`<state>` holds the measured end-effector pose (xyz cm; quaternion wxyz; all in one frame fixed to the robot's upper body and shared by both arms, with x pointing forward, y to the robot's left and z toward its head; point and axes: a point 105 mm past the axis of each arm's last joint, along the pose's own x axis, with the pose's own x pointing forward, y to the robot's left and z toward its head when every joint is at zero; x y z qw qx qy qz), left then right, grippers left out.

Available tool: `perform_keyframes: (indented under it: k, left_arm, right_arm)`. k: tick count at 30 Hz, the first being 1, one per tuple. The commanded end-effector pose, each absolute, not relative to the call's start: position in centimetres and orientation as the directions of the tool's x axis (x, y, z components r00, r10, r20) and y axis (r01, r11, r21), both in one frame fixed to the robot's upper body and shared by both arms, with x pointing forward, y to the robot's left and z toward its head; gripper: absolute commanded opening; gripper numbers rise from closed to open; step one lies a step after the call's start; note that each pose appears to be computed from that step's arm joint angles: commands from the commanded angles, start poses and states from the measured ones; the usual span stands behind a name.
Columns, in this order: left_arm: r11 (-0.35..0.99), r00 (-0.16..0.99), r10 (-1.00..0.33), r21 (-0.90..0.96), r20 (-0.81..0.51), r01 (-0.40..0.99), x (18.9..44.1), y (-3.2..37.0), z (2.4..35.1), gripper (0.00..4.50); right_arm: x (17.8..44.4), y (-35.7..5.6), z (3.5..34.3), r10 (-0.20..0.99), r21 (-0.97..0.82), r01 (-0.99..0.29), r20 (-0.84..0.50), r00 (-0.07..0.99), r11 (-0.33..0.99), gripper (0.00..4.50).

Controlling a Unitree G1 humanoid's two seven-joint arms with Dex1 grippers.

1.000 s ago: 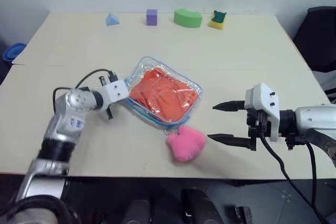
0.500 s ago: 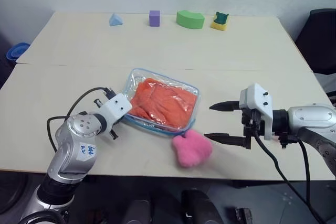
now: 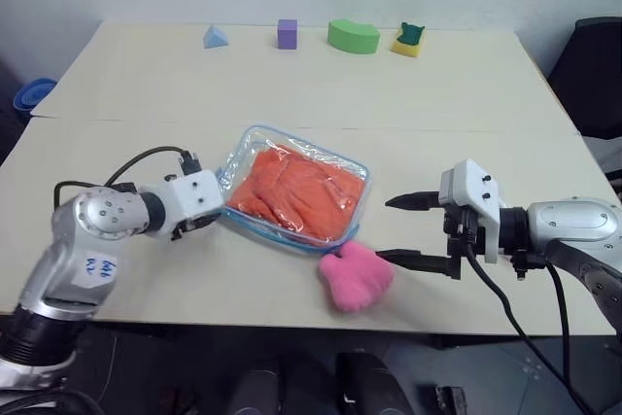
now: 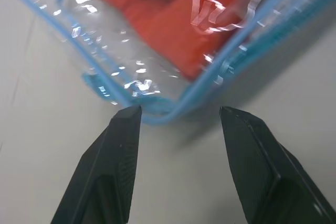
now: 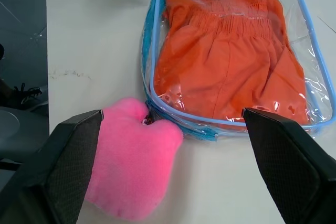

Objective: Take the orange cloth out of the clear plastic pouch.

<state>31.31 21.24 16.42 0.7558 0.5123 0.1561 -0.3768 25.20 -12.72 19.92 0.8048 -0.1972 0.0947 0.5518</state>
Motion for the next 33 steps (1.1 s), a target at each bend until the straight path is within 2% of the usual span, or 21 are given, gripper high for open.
perform_keyframes:
  k: [1, 7, 14, 17, 21, 23, 24, 27, 33]
  left_arm:
    - [0.053, 0.644, -0.46, 0.706, -0.611, 0.707, 32.1, 21.8, 17.6, 2.52]
    - [-0.027, 0.631, -0.529, 0.754, -0.568, 0.657, 35.7, 21.1, 17.7, 2.52]
    - [-0.072, 0.511, -0.598, 0.676, -0.618, 0.733, 36.6, 19.4, 15.1, 2.52]
    - [-0.074, 0.485, -0.619, 0.66, -0.618, 0.747, 36.3, 19.1, 15.0, 1.94]
    - [-0.066, 0.449, -0.648, 0.633, -0.615, 0.771, 35.7, 18.6, 14.8, 0.68]
    - [-0.072, 0.435, -0.655, 0.623, -0.619, 0.778, 35.3, 18.5, 14.7, 0.14]
    - [-0.065, 0.425, -0.66, 0.612, -0.619, 0.789, 34.9, 18.4, 14.6, 0.04]
    - [0.008, 0.438, -0.664, 0.579, -0.606, 0.815, 34.3, 18.2, 14.4, 0.04]
    - [0.354, 0.633, -0.515, 0.529, -0.578, 0.771, 32.8, 18.0, 14.2, 0.04]
  right_arm:
    - [25.3, -12.7, 21.2, 0.857, -0.271, -0.91, -0.332, 0.395, 0.314, 4.41]
    - [25.5, -12.6, 21.3, 0.856, -0.276, -0.907, -0.329, 0.399, 0.317, 4.41]
    - [25.0, -12.5, 21.4, 0.855, -0.275, -0.908, -0.333, 0.397, 0.315, 4.41]
    - [25.1, -12.8, 21.4, 0.85, -0.273, -0.905, -0.336, 0.407, 0.326, 4.41]
    - [25.1, -12.9, 21.3, 0.847, -0.27, -0.905, -0.338, 0.41, 0.33, 4.41]
    - [25.0, -12.8, 21.3, 0.848, -0.268, -0.905, -0.336, 0.41, 0.331, 4.41]
    - [25.1, -12.8, 21.3, 0.848, -0.268, -0.904, -0.335, 0.411, 0.333, 4.41]
    - [25.3, -12.8, 21.3, 0.845, -0.27, -0.901, -0.332, 0.419, 0.341, 4.41]
    - [25.1, -12.8, 21.2, 0.84, -0.273, -0.892, -0.322, 0.436, 0.359, 4.41]
